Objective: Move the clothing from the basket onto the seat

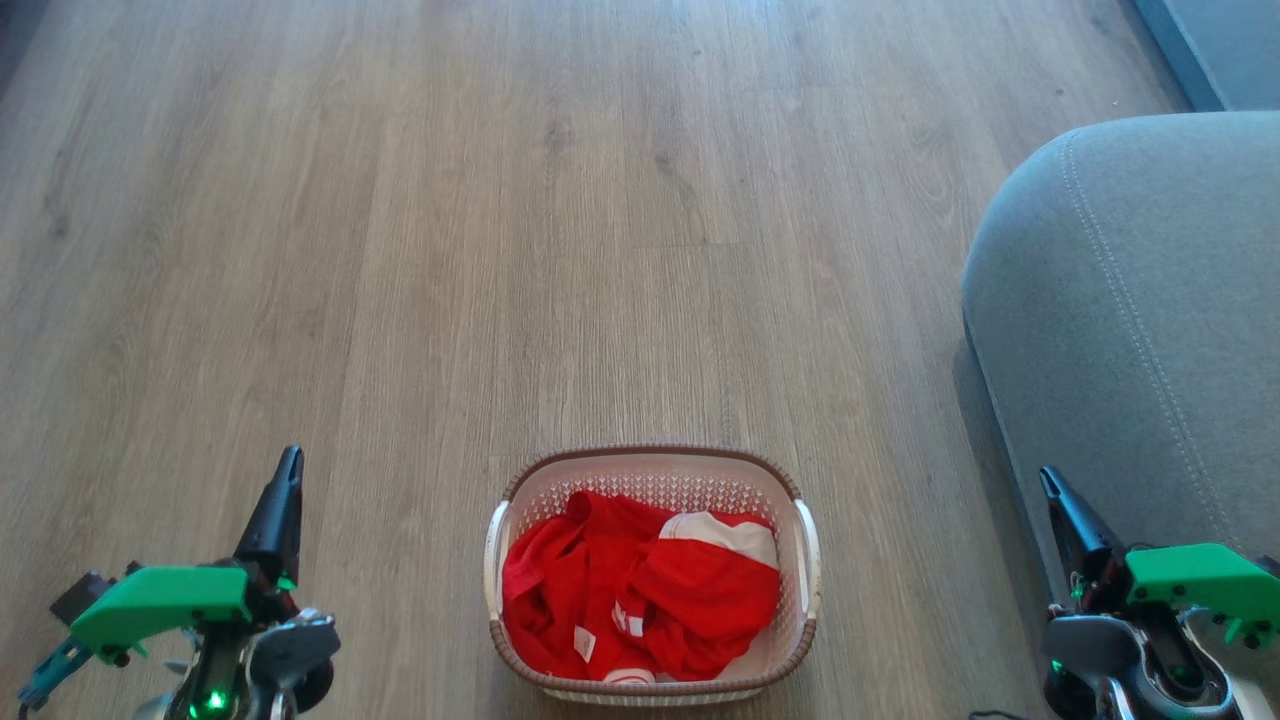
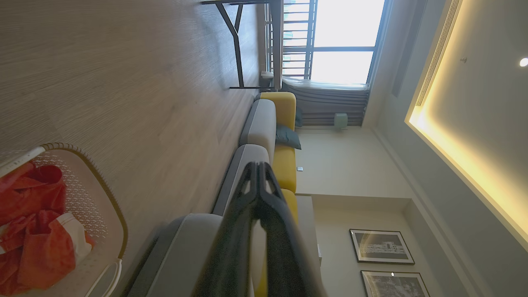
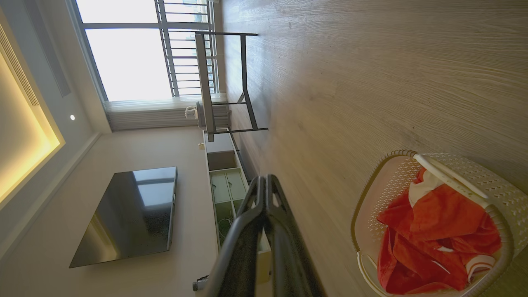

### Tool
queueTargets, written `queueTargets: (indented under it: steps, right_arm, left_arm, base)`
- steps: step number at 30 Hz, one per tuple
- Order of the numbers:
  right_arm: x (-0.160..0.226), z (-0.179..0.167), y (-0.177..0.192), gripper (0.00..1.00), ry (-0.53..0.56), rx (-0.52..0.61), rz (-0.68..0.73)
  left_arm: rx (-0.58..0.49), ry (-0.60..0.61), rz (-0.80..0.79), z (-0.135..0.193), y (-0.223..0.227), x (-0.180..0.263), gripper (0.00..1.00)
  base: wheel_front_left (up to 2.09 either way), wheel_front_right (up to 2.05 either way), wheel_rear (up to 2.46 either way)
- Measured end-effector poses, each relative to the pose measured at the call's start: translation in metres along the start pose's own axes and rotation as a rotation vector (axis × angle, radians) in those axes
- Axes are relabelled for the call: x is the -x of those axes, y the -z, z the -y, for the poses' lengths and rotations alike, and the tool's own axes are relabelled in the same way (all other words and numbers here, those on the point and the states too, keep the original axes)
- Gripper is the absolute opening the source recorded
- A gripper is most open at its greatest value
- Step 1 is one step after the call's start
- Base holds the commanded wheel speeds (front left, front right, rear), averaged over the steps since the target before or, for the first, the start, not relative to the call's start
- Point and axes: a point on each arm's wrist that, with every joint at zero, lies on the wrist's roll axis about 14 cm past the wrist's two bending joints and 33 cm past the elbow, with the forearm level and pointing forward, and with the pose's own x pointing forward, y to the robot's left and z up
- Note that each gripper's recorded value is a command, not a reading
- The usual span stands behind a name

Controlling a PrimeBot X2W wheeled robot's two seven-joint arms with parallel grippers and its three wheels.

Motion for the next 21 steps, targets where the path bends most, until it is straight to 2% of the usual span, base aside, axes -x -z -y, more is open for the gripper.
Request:
queueTargets:
  steps: [21]
  right_arm:
    - [0.0, 0.0, 0.0, 0.0, 0.0, 0.0, 0.0]
  left_arm:
    - [0.0, 0.0, 0.0, 0.0, 0.0, 0.0, 0.0]
  base:
    - [0.0, 0.0, 0.0]
